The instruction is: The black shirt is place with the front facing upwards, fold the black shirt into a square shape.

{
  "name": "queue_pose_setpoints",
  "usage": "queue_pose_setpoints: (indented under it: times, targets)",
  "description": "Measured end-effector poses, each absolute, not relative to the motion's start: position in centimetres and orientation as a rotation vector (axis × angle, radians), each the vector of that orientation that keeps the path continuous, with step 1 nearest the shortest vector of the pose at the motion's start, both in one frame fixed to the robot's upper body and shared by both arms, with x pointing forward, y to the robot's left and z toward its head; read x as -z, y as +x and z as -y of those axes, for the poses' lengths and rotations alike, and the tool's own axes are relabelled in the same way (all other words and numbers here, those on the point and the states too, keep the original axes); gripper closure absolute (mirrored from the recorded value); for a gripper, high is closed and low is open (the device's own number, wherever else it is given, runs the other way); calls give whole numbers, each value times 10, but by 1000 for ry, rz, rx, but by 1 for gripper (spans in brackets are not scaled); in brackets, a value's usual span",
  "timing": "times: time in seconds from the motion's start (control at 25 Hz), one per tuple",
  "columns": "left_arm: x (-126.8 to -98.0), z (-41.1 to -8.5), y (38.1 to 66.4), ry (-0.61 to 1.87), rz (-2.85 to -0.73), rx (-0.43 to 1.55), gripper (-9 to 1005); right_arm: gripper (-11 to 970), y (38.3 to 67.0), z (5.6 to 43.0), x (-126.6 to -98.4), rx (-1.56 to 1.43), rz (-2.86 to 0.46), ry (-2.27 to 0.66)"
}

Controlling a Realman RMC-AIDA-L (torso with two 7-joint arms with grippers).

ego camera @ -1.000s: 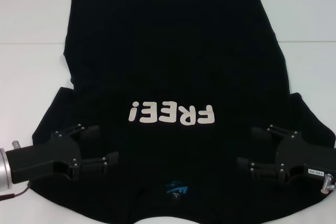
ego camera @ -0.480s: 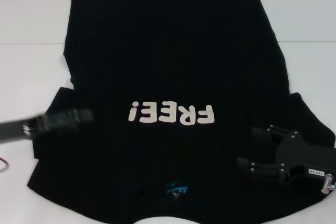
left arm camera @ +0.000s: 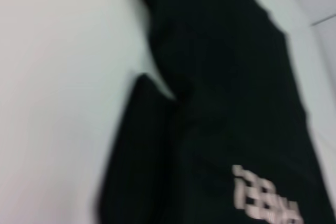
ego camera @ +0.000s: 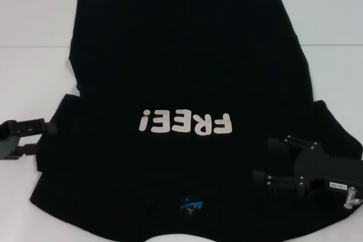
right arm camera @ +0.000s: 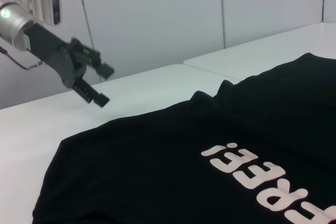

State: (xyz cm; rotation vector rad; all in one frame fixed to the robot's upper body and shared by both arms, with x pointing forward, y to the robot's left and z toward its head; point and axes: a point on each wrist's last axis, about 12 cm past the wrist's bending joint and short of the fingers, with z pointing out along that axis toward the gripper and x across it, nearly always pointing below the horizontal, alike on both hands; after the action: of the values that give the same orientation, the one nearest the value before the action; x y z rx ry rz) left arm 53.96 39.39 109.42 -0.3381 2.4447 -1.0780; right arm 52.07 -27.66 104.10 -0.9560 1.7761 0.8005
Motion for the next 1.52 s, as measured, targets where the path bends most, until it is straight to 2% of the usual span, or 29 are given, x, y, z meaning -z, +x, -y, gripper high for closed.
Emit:
queue_pose_setpoints:
  times: [0.24, 0.64, 1.52]
  targets:
    - [-1092, -396, 547, -342, -2496, 980, 63, 32, 521, 276, -1041, -803, -1776, -955]
    - [-1086, -395, 549, -363, -2522, 937, 63, 33, 520, 275, -1040, -818, -1779, -950]
    - [-1078, -389, 547, -387, -2557, 970, 65, 33, 518, 275, -1040, -824, -1777, -949]
